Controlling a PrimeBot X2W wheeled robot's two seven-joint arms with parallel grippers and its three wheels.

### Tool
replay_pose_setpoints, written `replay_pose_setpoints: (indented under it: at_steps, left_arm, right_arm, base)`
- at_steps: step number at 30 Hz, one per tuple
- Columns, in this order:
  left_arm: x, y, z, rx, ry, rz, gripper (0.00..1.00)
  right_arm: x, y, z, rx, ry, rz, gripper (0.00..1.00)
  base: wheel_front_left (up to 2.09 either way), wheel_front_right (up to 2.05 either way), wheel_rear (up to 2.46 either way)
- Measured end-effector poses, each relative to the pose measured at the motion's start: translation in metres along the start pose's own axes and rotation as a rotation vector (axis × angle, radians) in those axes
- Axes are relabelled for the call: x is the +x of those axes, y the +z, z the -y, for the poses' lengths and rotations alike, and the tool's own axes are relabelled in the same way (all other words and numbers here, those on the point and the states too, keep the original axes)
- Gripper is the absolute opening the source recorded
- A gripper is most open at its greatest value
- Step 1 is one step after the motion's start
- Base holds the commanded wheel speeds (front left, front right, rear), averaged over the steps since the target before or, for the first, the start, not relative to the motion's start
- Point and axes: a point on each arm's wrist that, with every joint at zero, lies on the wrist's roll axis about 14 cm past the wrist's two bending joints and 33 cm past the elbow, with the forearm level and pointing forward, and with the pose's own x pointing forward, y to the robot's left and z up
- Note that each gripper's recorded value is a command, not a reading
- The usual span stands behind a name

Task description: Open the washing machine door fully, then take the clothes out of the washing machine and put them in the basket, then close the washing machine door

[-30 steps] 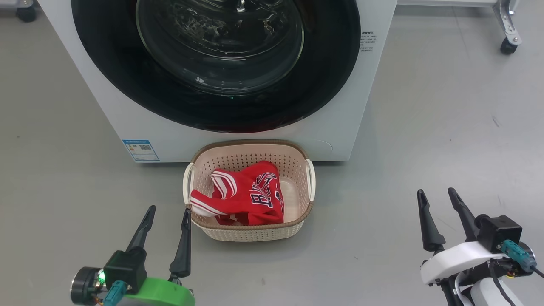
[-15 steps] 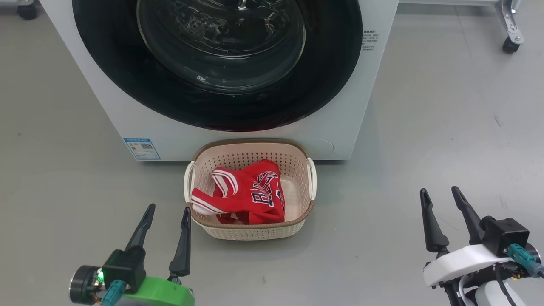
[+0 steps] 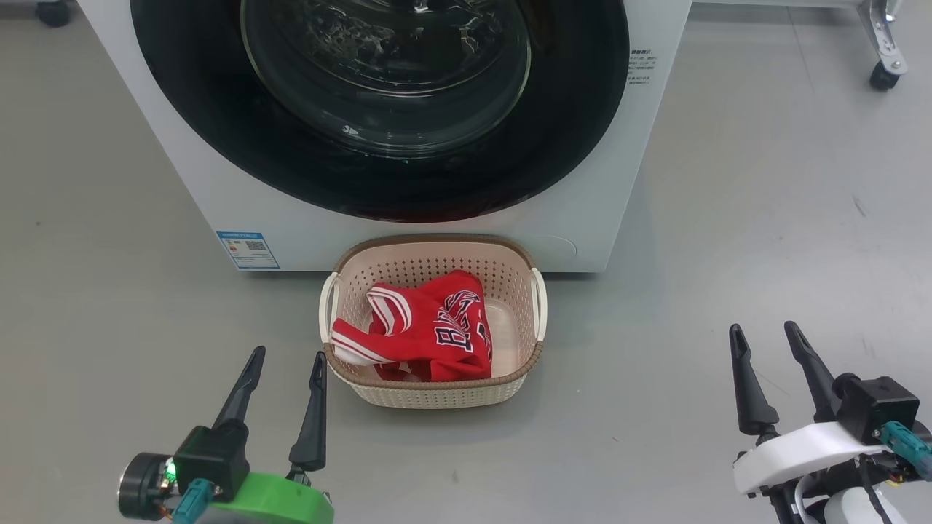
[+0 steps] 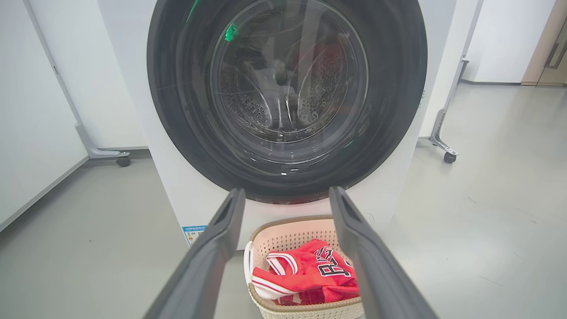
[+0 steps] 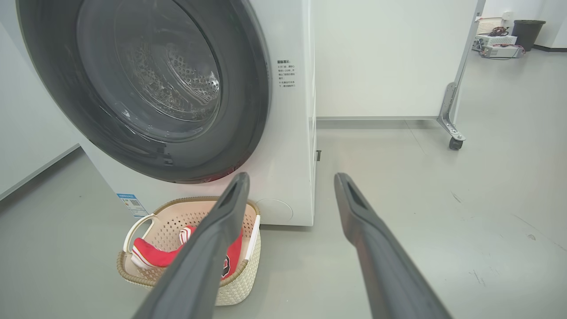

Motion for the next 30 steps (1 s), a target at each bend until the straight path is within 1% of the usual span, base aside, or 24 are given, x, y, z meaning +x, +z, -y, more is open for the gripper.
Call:
replay_pose_setpoints:
  at_steps: [12,13,19,23,30]
  left_arm:
    - [-0.001,0.002,0.0,0.0,0.001,0.006,1.0]
    - [-0.001,0.001,0.001,-0.001,0.001,0.003,0.0]
    - [-0.01,-0.024,0.0,-0.009,0.013,-0.075,0.0]
    - [-0.012,-0.026,0.001,-0.037,0.018,-0.082,0.0]
    - [-0.012,-0.024,0.003,-0.141,0.021,-0.078,0.0]
  right_arm:
    - [-0.003,0.002,-0.002,0.004,0.006,-0.006,1.0]
    - [-0.004,-0.001,-0.002,0.005,0.005,-0.017,0.0]
    - [-0.014,-0.028,-0.007,0.037,-0.011,-0.094,0.0]
    - [-0.015,-0.03,-0.006,0.068,-0.018,-0.098,0.0]
    - [-0.016,-0.027,-0.003,0.173,-0.042,-0.096,0.0]
  base:
    - [0.0,0.0,0.0]
    - [0.0,0.0,0.0]
    - [0.0,0.0,0.0]
    - [0.0,0.0,0.0]
    - [0.0,0.0,0.0]
